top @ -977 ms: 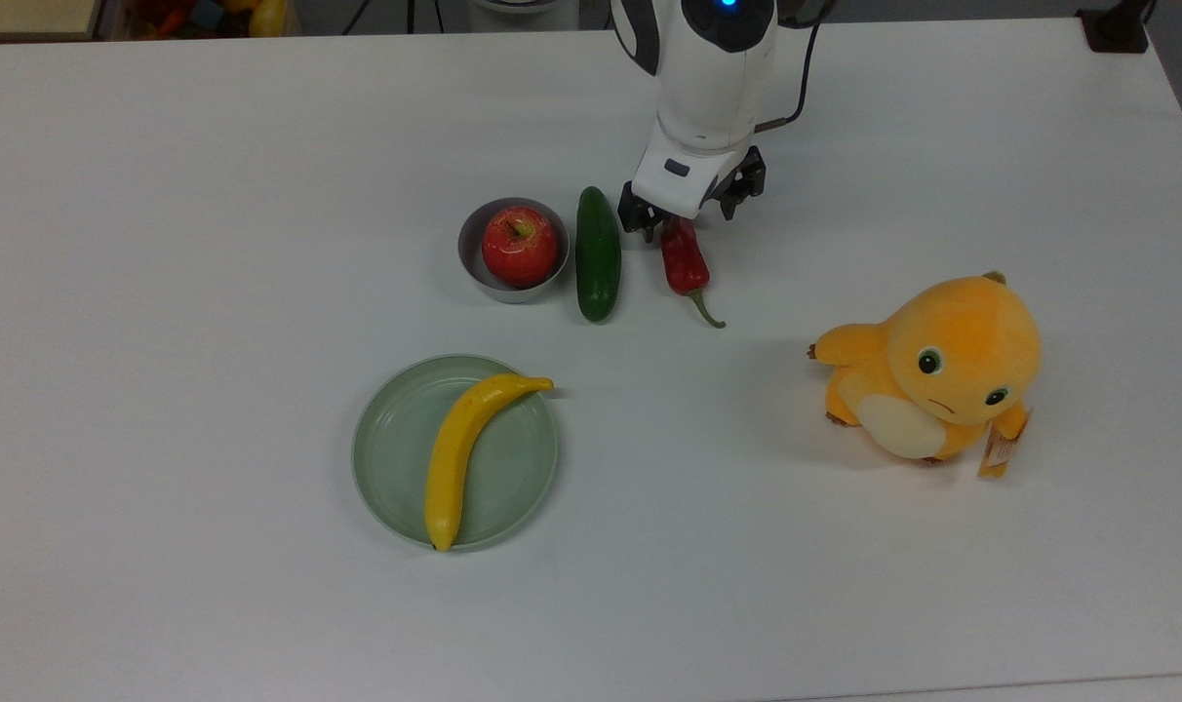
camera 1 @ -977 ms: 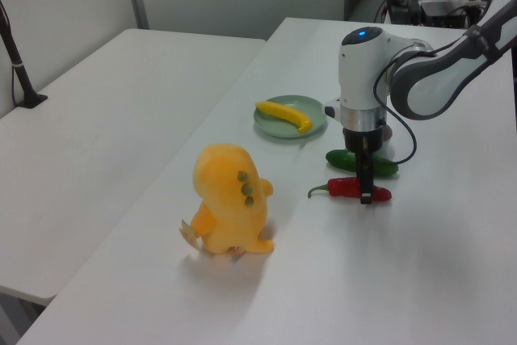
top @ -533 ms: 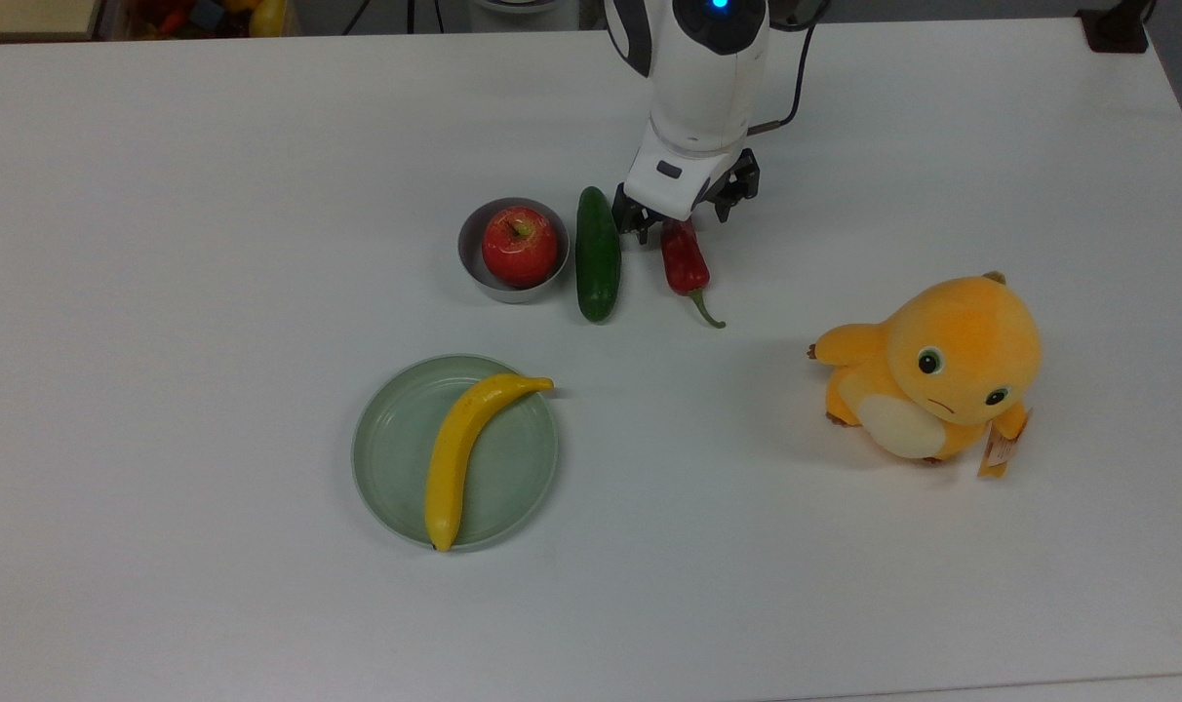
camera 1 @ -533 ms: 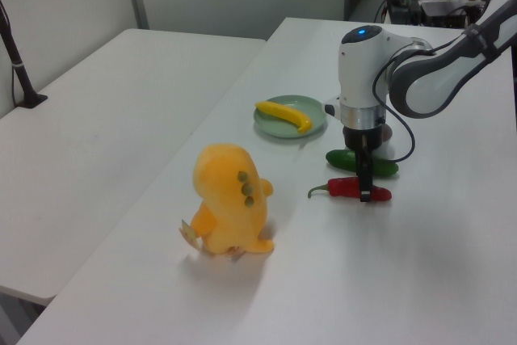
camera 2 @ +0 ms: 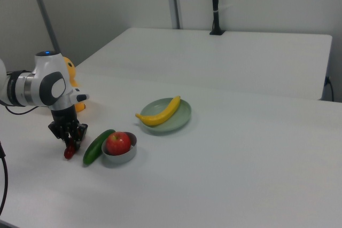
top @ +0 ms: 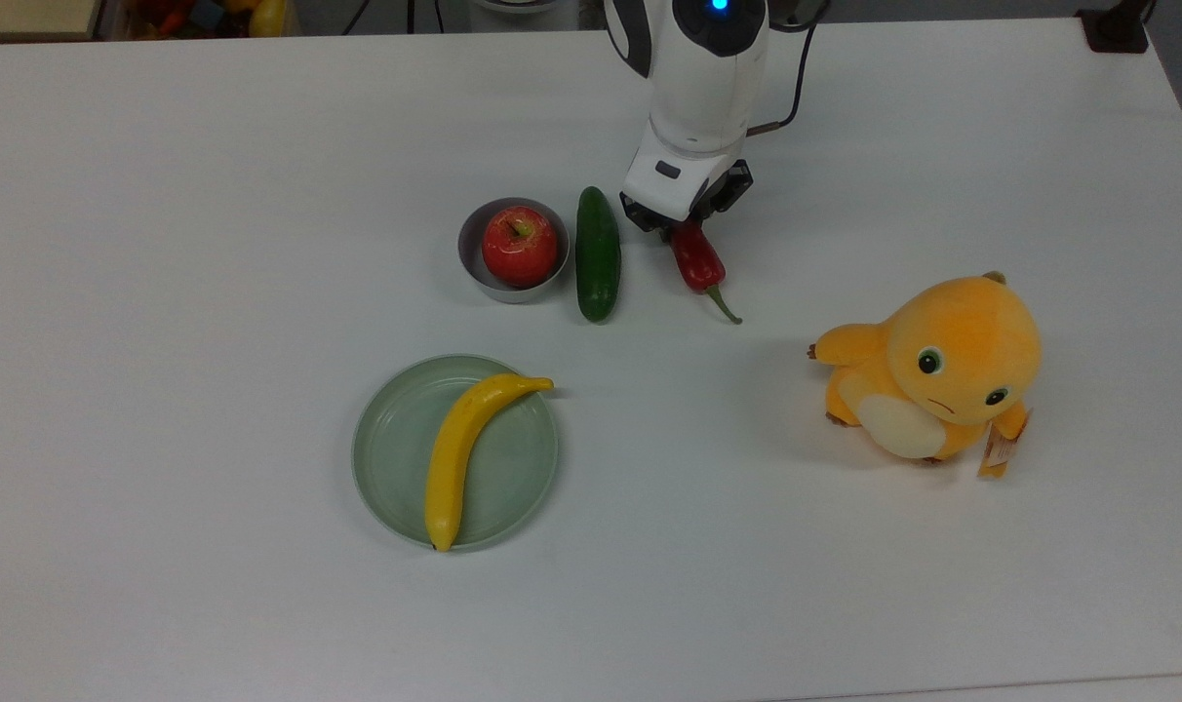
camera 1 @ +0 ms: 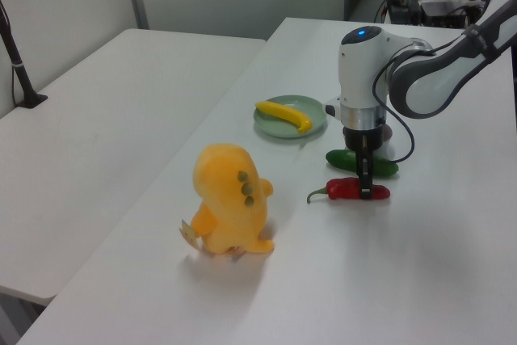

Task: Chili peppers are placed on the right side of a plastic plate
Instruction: 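Lift the chili pepper and carry it over the apple bowl toward the plate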

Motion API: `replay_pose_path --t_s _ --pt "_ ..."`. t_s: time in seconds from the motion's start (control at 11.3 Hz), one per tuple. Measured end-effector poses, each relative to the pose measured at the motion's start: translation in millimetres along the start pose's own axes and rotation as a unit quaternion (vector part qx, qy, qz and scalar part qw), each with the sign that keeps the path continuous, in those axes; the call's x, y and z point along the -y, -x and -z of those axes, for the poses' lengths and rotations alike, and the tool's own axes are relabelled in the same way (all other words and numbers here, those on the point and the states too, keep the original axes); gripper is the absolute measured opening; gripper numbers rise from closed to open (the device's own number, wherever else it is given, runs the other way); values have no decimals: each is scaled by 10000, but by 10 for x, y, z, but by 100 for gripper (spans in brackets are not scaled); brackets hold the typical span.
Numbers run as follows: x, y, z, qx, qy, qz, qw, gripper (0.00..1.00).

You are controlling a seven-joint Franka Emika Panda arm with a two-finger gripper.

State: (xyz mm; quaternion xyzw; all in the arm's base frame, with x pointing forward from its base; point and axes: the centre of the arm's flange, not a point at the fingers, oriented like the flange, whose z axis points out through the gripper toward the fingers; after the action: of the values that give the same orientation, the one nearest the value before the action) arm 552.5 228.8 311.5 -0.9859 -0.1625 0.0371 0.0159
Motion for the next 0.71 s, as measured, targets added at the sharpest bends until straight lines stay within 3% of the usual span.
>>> replay_pose_path --t_s 0.36,0.71 --pt "-1 -10 66 -61 4 -41 10000 31" --pt "-259 -54 619 -268 67 -277 9992 31"
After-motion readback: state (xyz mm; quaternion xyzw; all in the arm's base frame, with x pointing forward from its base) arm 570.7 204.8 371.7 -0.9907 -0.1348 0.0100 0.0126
